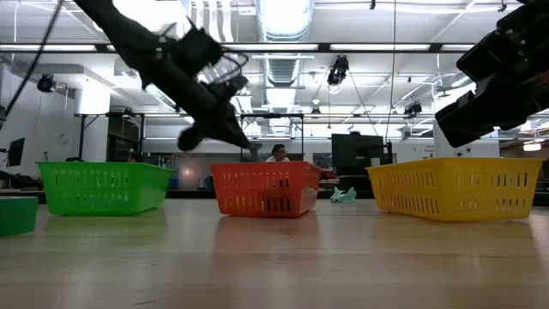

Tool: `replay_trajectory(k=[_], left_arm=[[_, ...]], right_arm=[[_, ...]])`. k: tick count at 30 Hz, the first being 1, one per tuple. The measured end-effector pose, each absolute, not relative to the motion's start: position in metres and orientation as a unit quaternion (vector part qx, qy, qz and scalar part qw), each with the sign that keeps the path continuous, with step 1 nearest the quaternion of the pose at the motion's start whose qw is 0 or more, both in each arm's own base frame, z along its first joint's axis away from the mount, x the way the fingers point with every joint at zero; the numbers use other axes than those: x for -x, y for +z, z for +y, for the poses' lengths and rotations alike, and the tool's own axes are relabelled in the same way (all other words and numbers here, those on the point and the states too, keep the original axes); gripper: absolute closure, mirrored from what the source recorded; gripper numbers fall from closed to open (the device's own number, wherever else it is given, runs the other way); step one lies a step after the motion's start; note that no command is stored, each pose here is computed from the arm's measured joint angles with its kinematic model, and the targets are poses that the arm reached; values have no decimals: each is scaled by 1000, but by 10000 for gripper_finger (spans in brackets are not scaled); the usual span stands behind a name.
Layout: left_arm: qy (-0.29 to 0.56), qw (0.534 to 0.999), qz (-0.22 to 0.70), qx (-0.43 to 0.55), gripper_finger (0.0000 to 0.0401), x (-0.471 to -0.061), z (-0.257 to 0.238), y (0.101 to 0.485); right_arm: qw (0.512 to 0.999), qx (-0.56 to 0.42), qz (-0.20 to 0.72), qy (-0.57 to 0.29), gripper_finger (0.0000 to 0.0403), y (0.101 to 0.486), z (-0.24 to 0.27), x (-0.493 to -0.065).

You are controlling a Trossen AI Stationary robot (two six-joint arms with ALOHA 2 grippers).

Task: Pick and place Stapler, Stapler remover, tape
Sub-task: Put the black staple remover into the green bin

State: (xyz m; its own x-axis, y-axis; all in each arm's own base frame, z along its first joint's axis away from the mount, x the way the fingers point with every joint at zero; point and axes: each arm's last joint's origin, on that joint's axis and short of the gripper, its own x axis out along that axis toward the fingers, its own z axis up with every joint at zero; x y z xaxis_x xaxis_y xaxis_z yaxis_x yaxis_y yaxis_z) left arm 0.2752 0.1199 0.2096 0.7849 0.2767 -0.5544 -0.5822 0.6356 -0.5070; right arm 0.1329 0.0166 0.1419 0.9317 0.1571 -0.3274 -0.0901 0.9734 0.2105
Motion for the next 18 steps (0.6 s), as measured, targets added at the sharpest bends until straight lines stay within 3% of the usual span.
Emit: replay_trajectory(k=[10, 18], left_arm=[[240, 870, 299, 309, 400, -223, 46, 255], [220, 847, 370, 312, 398, -188, 4, 262]], right_arm=[[978, -98, 174, 63, 394, 142, 17, -133], [978, -97, 174, 63, 394, 141, 17, -133]])
